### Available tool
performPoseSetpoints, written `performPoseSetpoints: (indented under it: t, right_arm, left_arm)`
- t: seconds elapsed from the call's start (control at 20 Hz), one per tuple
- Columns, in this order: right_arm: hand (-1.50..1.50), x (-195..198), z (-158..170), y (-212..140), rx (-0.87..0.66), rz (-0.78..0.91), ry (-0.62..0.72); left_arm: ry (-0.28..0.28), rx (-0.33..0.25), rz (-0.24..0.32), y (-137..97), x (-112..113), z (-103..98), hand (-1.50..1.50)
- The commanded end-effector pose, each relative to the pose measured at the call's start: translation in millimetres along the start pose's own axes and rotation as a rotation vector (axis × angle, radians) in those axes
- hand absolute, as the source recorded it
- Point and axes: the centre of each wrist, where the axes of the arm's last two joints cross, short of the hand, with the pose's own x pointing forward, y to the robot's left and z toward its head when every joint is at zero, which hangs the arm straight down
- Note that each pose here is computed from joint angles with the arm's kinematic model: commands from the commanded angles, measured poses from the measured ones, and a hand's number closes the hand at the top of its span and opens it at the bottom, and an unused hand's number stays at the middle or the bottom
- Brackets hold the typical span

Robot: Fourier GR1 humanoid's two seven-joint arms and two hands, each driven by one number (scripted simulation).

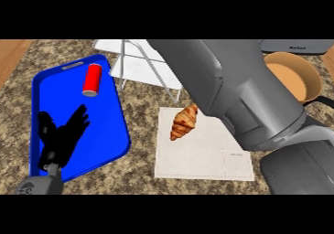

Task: Pick the bell pepper from the placemat and place it in the tiered shelf

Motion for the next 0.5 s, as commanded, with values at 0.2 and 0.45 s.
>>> performPoseSetpoints:
  t: [0.2, 0.45]
  right_arm:
    - [-1.50, -7, -11, -17, -0.122, -0.284, 0.104]
    - [-1.50, 9, 1, -16, -0.131, -0.470, 0.105]
  left_arm:
    - [0.021, 0.025, -0.003, 3, -3, -3, 0.00]
    - [0.012, 0.011, 0.016, -1, 3, -4, 0.00]
